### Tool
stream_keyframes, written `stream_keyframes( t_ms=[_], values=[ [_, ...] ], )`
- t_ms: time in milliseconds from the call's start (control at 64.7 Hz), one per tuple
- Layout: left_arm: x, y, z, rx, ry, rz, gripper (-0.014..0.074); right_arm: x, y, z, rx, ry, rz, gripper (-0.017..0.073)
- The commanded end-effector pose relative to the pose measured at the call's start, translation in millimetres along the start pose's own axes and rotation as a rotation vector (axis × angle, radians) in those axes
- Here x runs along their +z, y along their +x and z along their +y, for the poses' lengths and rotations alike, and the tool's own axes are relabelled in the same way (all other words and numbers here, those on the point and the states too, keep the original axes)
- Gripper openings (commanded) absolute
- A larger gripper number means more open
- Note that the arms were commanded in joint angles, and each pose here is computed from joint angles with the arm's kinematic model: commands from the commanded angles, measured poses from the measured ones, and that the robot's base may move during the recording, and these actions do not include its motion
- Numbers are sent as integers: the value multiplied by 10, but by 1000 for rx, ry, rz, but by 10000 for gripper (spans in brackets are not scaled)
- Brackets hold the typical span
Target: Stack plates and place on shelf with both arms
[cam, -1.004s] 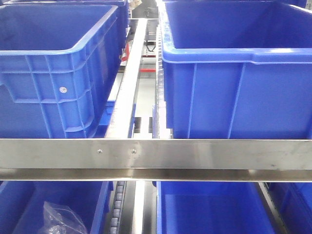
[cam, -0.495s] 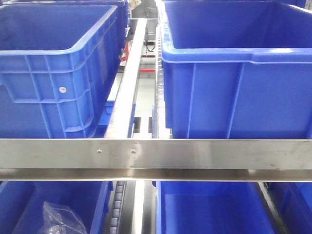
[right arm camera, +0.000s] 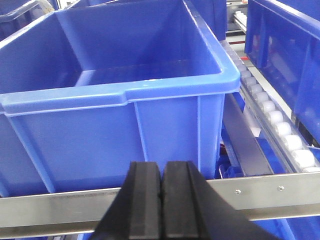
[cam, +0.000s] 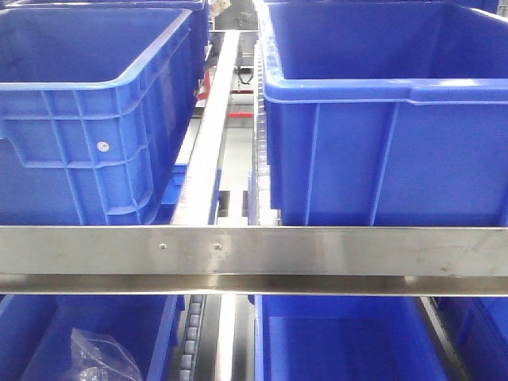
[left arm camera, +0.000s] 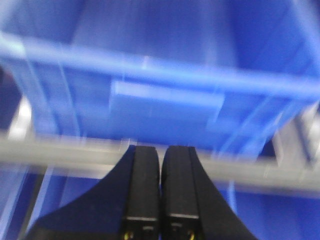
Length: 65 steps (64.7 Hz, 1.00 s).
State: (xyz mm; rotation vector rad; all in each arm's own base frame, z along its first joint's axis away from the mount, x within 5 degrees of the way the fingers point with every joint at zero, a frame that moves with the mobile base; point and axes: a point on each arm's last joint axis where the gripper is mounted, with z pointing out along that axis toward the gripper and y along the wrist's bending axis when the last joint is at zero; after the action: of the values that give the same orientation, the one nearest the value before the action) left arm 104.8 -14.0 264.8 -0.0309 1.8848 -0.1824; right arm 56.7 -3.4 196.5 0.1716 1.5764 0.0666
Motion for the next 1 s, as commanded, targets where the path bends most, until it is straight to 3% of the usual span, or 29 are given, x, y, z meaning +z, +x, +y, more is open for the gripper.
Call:
stream_keyframes(
  t_ms=[0, 247, 587, 896, 989],
  values=[
    [-108, 12, -40, -3, 98, -232, 97, -19, -90, 3, -11, -1, -109, 47],
    [-221, 617, 75, -74, 113, -363, 97, -19, -90, 3, -11, -1, -109, 47],
    [-309, 668, 121, -58, 67, -385, 97, -19, -90, 3, -11, -1, -109, 47],
    [-311, 660, 116, -74, 75, -392, 97, -19, -90, 3, -11, -1, -109, 47],
    [-314, 654, 114, -31, 69, -401, 97, -19, -90, 3, -11, -1, -109, 47]
  ],
)
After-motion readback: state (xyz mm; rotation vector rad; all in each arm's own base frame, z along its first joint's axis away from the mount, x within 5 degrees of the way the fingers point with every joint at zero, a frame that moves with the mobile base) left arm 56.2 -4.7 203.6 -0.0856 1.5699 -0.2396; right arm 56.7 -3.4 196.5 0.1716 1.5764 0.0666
